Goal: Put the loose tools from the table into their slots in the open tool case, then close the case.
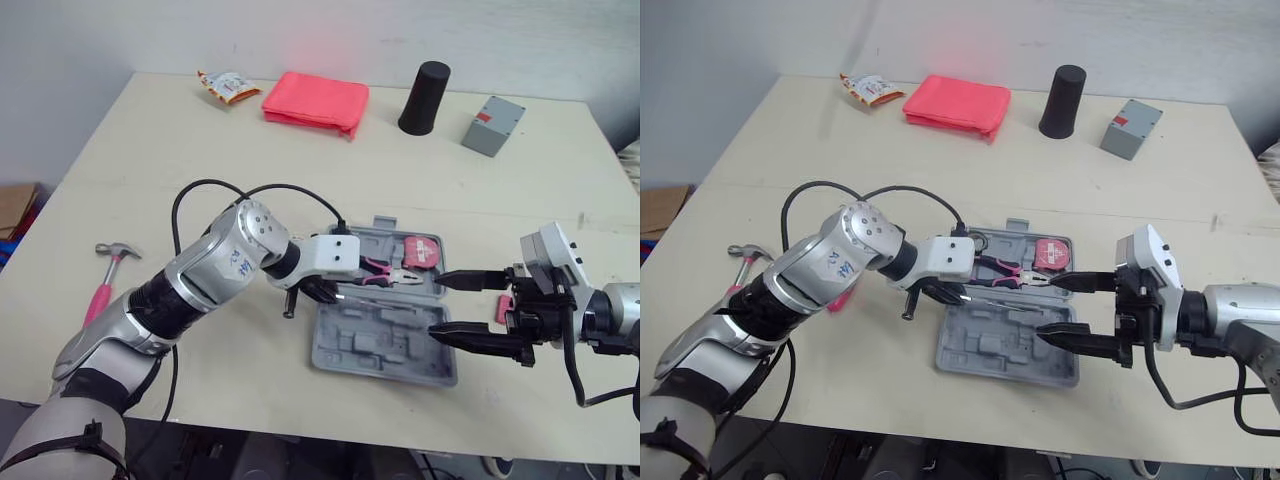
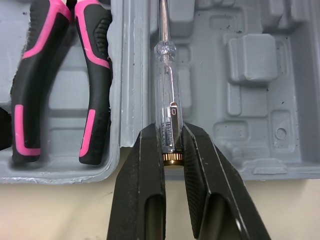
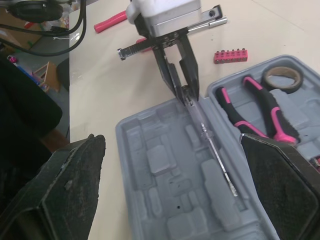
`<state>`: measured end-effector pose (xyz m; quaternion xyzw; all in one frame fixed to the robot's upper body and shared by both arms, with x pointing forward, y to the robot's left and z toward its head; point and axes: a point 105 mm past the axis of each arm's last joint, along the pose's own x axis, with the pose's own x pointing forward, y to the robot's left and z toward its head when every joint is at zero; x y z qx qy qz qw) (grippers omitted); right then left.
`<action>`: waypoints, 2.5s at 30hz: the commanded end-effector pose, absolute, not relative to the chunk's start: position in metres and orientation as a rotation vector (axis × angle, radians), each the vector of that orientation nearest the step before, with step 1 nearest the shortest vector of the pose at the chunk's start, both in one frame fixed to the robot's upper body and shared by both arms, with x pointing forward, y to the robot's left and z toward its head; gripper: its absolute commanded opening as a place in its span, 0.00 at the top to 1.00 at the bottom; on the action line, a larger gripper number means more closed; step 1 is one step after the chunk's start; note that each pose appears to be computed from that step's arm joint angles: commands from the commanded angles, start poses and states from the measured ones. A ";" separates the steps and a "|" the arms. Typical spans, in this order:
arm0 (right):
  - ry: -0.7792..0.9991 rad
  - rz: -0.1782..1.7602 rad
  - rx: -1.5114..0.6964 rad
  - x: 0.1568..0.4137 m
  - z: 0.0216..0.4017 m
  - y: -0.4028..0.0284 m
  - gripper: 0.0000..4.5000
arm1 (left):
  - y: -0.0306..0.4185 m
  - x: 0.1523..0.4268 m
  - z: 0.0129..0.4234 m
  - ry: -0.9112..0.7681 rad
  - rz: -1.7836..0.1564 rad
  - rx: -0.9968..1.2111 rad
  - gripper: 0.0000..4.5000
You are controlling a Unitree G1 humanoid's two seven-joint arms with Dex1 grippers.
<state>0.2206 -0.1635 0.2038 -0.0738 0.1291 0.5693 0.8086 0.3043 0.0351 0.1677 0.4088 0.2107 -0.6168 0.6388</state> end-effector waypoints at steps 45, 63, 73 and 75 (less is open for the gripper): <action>0.208 1.221 -0.144 0.219 0.215 -0.159 0.00 | 0.023 0.310 0.169 0.403 -1.418 1.012 0.89; 0.213 1.216 -0.131 0.218 0.211 -0.158 0.00 | 0.047 0.300 0.191 0.027 -1.573 0.486 0.73; 0.218 1.214 -0.125 0.221 0.211 -0.159 0.00 | 0.047 0.312 0.157 0.028 -1.549 0.407 1.00; 0.219 1.212 -0.125 0.222 0.211 -0.159 0.00 | 0.046 0.315 0.148 0.054 -1.534 0.419 1.00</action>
